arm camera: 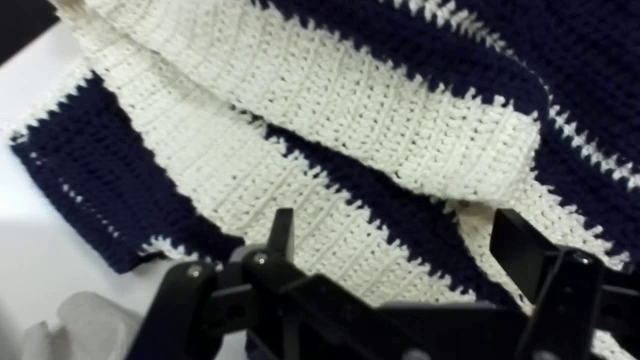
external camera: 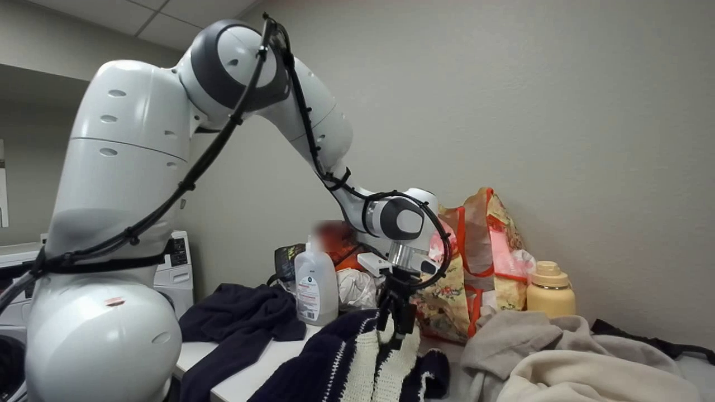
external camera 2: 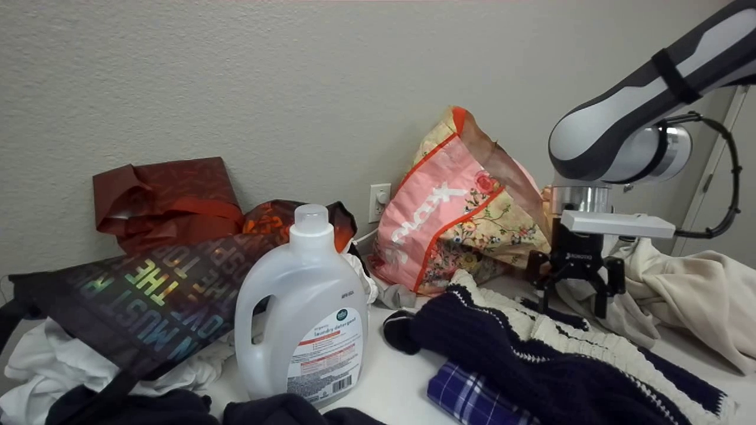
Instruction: Fold the navy cloth on the table in half.
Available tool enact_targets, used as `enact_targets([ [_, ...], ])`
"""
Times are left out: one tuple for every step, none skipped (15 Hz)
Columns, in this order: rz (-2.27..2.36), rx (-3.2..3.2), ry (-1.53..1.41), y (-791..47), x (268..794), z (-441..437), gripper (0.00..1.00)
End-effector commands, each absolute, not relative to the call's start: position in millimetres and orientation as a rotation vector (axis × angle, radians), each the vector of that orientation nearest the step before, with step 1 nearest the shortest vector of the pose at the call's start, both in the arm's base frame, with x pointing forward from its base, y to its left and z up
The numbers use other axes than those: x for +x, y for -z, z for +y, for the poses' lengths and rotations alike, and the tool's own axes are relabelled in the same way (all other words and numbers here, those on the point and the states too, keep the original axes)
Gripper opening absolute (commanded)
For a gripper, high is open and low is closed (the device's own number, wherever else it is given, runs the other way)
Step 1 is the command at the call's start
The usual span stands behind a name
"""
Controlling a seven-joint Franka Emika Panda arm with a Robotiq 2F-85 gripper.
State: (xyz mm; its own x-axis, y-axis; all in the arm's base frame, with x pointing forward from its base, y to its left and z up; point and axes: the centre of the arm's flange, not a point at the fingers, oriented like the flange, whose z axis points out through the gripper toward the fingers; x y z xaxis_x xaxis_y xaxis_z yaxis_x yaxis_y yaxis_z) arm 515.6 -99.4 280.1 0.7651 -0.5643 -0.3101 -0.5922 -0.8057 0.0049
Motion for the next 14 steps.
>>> enact_targets([
  [0.868, -2.838, -0.578, -317, 497, -119, 1.00],
  [0.836, -2.829, -0.616, -325, 491, -123, 1.00],
  [0.801, -2.825, -0.648, -332, 486, -126, 1.00],
  [0.772, -2.824, -0.677, -338, 480, -129, 1.00],
  [0.737, -2.827, -0.705, -343, 474, -132, 1.00],
  [0.713, -2.831, -0.726, -349, 470, -134, 1.00],
  [0.691, -2.838, -0.747, -353, 465, -137, 1.00],
  [0.666, -2.844, -0.767, -357, 460, -138, 1.00],
  [0.650, -2.850, -0.776, -361, 456, -138, 1.00],
  [0.633, -2.854, -0.790, -364, 453, -139, 1.00],
  [0.620, -2.856, -0.790, -367, 451, -140, 1.00],
  [0.616, -2.862, -0.786, -369, 450, -139, 1.00],
  [0.613, -2.862, -0.785, -371, 450, -139, 1.00],
  [0.613, -2.870, -0.771, -372, 450, -138, 1.00],
])
